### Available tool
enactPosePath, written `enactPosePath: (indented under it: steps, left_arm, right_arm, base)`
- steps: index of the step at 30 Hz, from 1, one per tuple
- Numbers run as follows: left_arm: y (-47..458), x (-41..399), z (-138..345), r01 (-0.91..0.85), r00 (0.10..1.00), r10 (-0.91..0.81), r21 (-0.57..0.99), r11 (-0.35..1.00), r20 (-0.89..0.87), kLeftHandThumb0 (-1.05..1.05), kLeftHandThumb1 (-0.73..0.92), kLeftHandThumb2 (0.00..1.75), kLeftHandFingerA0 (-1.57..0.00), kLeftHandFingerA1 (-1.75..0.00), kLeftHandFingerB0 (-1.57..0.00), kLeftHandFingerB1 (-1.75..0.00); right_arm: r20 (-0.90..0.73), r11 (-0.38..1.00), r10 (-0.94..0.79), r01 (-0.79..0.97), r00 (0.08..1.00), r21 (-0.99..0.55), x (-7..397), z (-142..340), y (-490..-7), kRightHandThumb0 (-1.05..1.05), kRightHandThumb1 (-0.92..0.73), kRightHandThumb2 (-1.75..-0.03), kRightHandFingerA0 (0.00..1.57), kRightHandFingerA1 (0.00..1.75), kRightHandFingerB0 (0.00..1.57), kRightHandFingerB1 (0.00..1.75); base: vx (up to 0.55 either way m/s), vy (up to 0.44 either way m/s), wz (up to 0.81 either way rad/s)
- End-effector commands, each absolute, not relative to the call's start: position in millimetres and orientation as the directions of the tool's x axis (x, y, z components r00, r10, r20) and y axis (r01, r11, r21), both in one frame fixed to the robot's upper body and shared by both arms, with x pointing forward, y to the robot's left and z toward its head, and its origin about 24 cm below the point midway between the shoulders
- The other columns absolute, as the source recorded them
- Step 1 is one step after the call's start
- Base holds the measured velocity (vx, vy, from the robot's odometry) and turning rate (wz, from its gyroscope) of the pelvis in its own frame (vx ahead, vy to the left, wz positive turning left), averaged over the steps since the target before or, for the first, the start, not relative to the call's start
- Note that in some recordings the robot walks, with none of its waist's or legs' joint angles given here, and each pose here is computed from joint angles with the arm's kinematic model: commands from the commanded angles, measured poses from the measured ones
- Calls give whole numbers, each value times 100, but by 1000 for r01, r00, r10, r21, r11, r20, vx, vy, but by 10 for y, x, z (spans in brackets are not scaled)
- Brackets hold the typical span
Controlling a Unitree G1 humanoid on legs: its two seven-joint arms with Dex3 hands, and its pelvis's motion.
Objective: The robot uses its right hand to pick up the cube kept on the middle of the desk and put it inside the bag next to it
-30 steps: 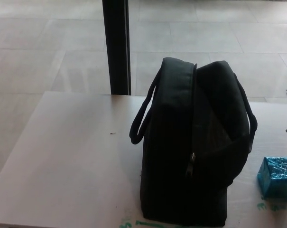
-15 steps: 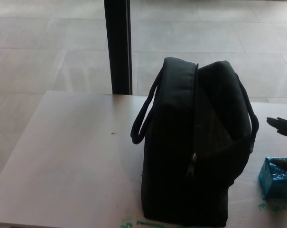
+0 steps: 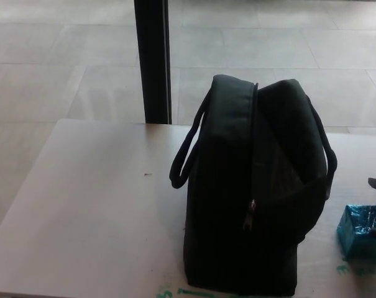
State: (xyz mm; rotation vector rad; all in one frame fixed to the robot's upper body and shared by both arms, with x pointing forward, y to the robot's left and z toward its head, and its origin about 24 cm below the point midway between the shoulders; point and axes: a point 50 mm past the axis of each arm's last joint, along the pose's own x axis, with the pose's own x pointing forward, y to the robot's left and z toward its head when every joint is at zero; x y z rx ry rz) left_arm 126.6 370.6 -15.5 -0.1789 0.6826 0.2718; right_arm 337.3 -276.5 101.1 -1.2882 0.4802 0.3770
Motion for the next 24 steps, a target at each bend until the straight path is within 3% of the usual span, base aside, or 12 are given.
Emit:
enactPosePath:
  steps: [1,10,15,17,18,20,21,23,24]
  left_arm:
    - [3735,1308,-166,-318,734,196,-75,945,-651,-72,81,65,-28,-41,-25,-32]
    - [3749,1349,-145,-302,745,175,-92,949,-643,-67,84,65,-27,-42,-27,-33]
    - [3719,1367,-169,-302,748,171,-99,948,-641,-69,83,66,-26,-47,-26,-35]
    - [3734,1365,-161,-319,749,184,-102,942,-637,-69,83,65,-27,-47,-29,-36]
    - [3743,1367,-158,-313,752,179,-105,944,-635,-69,84,65,-25,-48,-27,-36]
    - [3748,1374,-152,-312,753,178,-105,944,-633,-69,84,65,-25,-48,-27,-36]
    - [3752,1376,-144,-300,753,173,-97,949,-634,-69,84,66,-25,-47,-24,-34]
    - [3753,1380,-137,-295,756,167,-101,950,-632,-68,85,66,-24,-45,-24,-34]
    - [3754,1382,-136,-296,757,167,-103,950,-632,-68,85,66,-24,-45,-24,-34]
  right_arm:
    - [-551,180,43,-549,834,-816,3391,991,-2652,-98,-56,-96,0,0,1,6]
    - [-562,208,70,-563,824,-799,3377,973,-2615,-90,-51,-91,0,0,2,8]
    - [-603,104,36,-603,797,-791,3372,956,-2625,-81,-47,-83,0,0,3,11]
    - [-668,39,-35,-667,743,-744,3379,919,-2657,-68,-42,-81,0,11,4,19]
    - [-704,-66,-104,-711,703,-700,3357,885,-2680,-65,-41,-75,0,10,2,24]
    - [-707,-77,-114,-716,698,-694,3357,883,-2681,-65,-41,-75,0,10,2,24]
    - [-726,-116,-144,-740,672,-662,3316,831,-2702,-36,-35,-62,0,18,11,38]
    - [-734,-117,-159,-751,660,-650,3291,764,-2715,-36,-42,-64,0,36,14,39]
    - [-734,-101,-156,-750,661,-654,3287,745,-2712,-36,-42,-64,0,36,14,39]
  base:
    - [0,0,0]
    - [0,0,0]
    - [0,0,0]
    - [0,0,0]
    - [0,0,0]
    - [0,0,0]
    - [0,0,0]
    - [0,0,0]
    - [0,0,0]
